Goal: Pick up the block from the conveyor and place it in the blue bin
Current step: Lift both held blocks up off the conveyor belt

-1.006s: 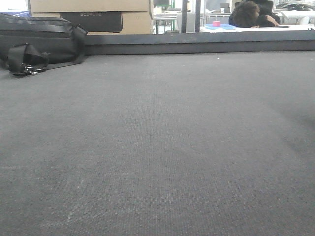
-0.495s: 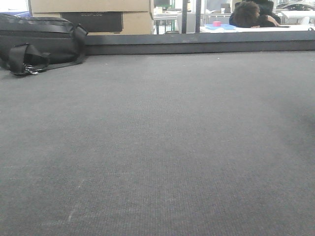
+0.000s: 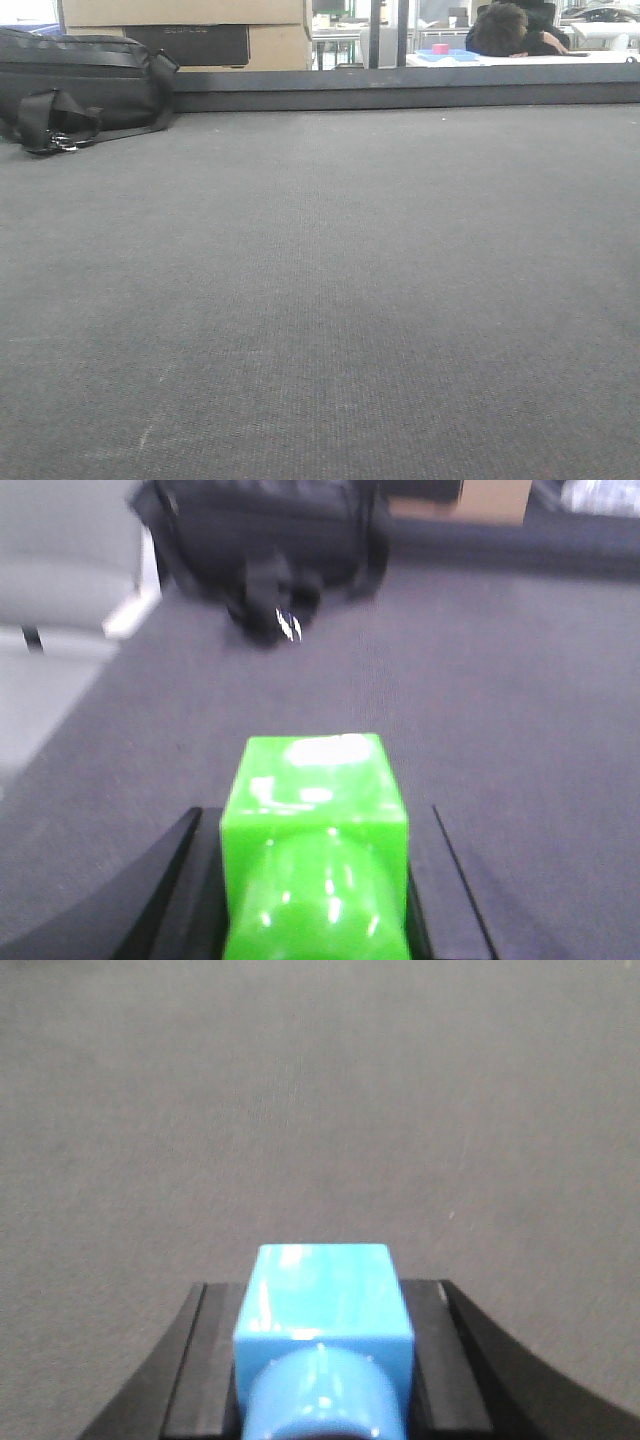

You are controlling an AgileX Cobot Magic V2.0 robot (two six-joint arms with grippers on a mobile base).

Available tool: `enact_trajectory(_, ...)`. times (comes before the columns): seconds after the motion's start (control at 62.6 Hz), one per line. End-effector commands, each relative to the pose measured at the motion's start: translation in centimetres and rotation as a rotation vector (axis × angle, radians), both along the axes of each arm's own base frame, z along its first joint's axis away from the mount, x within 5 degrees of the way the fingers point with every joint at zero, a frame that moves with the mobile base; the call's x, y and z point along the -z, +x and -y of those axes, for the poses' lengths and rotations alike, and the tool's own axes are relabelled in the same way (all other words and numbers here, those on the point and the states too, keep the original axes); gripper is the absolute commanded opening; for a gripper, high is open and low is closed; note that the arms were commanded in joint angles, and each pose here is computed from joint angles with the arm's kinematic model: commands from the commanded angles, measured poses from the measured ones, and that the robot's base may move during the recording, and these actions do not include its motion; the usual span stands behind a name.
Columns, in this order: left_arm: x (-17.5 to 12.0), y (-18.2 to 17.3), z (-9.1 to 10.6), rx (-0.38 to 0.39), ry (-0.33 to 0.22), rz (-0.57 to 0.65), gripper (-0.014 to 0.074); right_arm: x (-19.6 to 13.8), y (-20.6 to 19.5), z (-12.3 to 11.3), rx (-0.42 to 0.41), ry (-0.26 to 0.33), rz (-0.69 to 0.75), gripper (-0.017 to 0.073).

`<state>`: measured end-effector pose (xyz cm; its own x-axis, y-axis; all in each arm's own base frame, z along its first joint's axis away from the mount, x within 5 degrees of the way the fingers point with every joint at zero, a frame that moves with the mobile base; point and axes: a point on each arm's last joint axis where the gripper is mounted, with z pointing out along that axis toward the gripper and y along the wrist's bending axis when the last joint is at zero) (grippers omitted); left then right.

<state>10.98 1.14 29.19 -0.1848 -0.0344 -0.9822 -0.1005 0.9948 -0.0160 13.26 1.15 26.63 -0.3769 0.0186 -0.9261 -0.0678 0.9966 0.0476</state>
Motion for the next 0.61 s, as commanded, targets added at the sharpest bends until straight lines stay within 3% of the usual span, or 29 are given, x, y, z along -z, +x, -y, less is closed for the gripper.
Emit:
enact_trajectory(0.0,0.2,-1.7,0.2,-0.004,0.006,0.106,-0.0111,-0.7,-0.7,0.1,-0.009,-0.032,0.181,-0.0162)
enact_trajectory(0.272,-0.9,-5.9,0.7,0.001,0.032,0.319,-0.0111,-4.8,-3.3,0.3,-0.003,-0.017,0.381,-0.0162)
enact_trajectory(0.591,-0.5,-6.4,1.0,0.038,0.015,0.287,-0.0111,-6.8,-5.1,0.5,0.002,-0.010,0.415,-0.0162)
